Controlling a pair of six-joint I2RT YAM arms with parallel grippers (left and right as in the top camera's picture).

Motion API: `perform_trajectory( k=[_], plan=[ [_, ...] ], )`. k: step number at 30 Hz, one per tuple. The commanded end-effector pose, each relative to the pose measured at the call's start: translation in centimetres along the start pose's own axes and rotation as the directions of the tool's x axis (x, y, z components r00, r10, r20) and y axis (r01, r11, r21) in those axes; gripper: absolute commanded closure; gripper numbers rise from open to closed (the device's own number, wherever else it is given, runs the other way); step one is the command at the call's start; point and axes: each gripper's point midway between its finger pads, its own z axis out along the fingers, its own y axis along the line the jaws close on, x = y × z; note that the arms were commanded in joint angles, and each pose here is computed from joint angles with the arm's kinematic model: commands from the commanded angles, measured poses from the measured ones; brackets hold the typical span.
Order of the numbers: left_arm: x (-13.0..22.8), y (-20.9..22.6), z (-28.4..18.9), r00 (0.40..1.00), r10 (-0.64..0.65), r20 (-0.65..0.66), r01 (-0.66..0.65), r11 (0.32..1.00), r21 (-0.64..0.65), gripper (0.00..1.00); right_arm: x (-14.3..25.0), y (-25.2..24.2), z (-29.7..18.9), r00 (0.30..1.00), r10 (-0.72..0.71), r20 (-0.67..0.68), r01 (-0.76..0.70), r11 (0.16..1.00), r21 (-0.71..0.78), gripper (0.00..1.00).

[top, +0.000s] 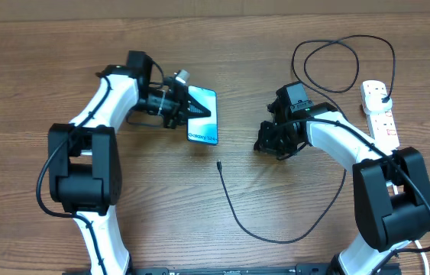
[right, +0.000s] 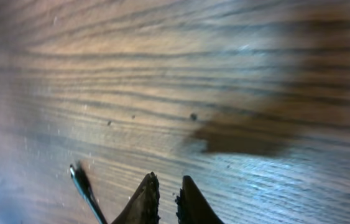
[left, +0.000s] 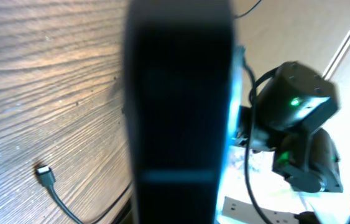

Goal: Plug charger to phone and switch on socket

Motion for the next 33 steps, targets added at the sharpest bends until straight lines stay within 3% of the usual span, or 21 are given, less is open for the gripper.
perform_trajectory(
  k=[1, 8, 11, 18, 24, 28, 33],
  plan=[
    [0.0, -1.3, -1.0, 1.0, -0.001, 0.004, 0.001, 0.996, 0.088, 0.96, 1.3, 1.6, 0.2, 0.991, -0.125, -0.05, 0.121, 0.99, -0.076, 0.83],
    [-2.0, -1.1, -3.2, 0.995, 0.06, 0.085, -0.069, 0.992, 0.108, 0.96, 4.3, 1.3, 0.3, 0.956, -0.247, -0.156, 0.25, 0.968, -0.003, 0.55],
    [-2.3, -0.8, -3.8, 0.994, 0.053, 0.1, -0.064, 0.992, 0.109, 0.96, 5.5, 1.7, 0.8, 0.941, -0.283, -0.187, 0.295, 0.955, 0.037, 0.51],
    [-3.3, -0.1, -5.9, 0.986, 0.051, 0.156, -0.067, 0.992, 0.102, 0.96, 8.8, 4.7, 2.7, 0.874, -0.429, -0.226, 0.456, 0.886, 0.082, 0.51],
    [-4.0, 1.0, -7.3, 0.98, 0.035, 0.198, -0.05, 0.996, 0.072, 0.96, 8.6, 4.6, 3.8, 0.894, -0.429, -0.132, 0.448, 0.833, 0.325, 0.5],
    [-4.0, 1.0, -7.2, 0.981, 0.014, 0.195, -0.029, 0.997, 0.075, 0.96, 8.6, 4.9, 4.2, 0.89, -0.445, -0.094, 0.446, 0.814, 0.373, 0.5],
    [-4.1, 1.5, -7.1, 0.979, 0.014, 0.202, -0.023, 0.999, 0.045, 0.96, 8.7, 4.4, 4.6, 0.893, -0.443, -0.081, 0.439, 0.815, 0.377, 0.6]
  ],
)
